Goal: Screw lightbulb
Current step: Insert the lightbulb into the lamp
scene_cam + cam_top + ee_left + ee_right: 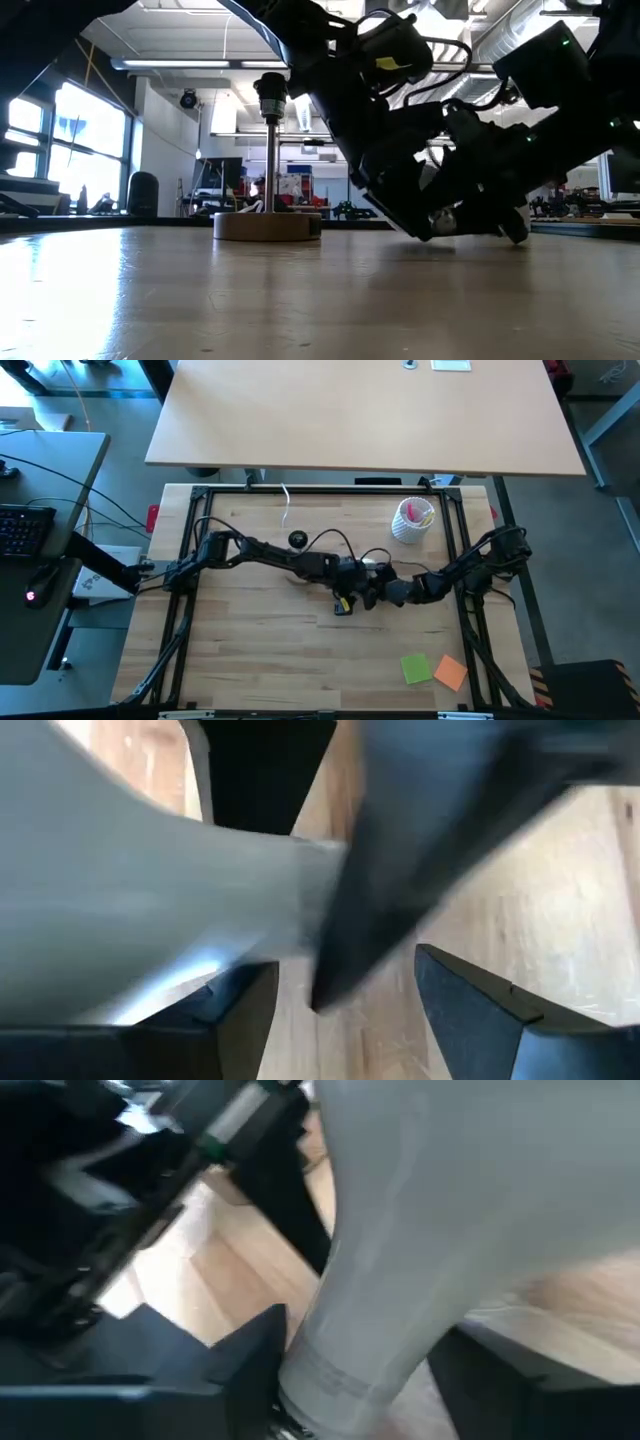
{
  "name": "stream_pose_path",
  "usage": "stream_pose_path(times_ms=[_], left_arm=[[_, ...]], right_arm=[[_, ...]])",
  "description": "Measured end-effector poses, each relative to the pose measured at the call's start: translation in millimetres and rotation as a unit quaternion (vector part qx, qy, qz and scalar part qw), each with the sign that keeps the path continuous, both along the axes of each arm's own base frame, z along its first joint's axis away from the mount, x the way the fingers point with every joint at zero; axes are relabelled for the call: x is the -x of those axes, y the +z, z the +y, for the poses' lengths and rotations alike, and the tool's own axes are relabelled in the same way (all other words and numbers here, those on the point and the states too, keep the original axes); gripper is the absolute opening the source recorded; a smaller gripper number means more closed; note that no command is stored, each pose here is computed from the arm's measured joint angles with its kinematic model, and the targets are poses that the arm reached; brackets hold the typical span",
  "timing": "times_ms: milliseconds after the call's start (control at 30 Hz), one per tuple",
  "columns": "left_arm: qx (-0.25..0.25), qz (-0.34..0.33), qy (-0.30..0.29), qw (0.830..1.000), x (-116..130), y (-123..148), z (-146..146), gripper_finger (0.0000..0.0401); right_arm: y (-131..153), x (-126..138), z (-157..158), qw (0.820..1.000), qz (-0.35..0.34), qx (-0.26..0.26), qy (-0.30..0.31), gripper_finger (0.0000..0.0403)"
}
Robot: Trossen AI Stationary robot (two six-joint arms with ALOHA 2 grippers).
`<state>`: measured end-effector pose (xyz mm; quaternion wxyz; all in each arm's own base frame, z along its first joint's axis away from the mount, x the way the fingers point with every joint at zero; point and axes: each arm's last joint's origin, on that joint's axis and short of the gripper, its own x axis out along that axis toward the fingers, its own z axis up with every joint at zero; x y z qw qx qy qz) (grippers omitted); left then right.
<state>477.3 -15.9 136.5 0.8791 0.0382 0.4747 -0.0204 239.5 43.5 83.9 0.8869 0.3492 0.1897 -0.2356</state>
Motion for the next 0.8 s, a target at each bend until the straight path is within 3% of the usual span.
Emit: stream_pose_path(times_ms=[100, 300, 433, 633, 800], left_arm=[[-0.017, 0.005, 0.007, 1.000, 1.6, 3.4, -1.9, 0.0230], [-0.087, 0.072, 0.019, 0.993, 15.5, -4.1, -24.6, 0.0230], [-0.164, 0.076, 0.035, 0.983, 31.3, -1.9, -54.9, 0.0230], [-0.233, 0.015, 0.084, 0.969, 66.3, 34.5, -88.5, 0.0230], [-0.262, -0.066, 0.130, 0.954, 112.9, 76.0, -109.0, 0.0230]], right_arm=[[-1.0, 1.3, -1.3, 1.000, 0.004, 0.013, -0.015, 0.0144], [0.1, 4.6, 8.2, 0.998, 0.004, 0.058, -0.017, 0.0134], [6.0, 6.3, 21.1, 0.994, -0.017, 0.103, -0.017, 0.0134], [30.8, -12.0, 41.4, 0.983, -0.041, 0.173, 0.038, 0.0133], [66.7, -48.6, 45.1, 0.963, -0.065, 0.246, 0.091, 0.0133]])
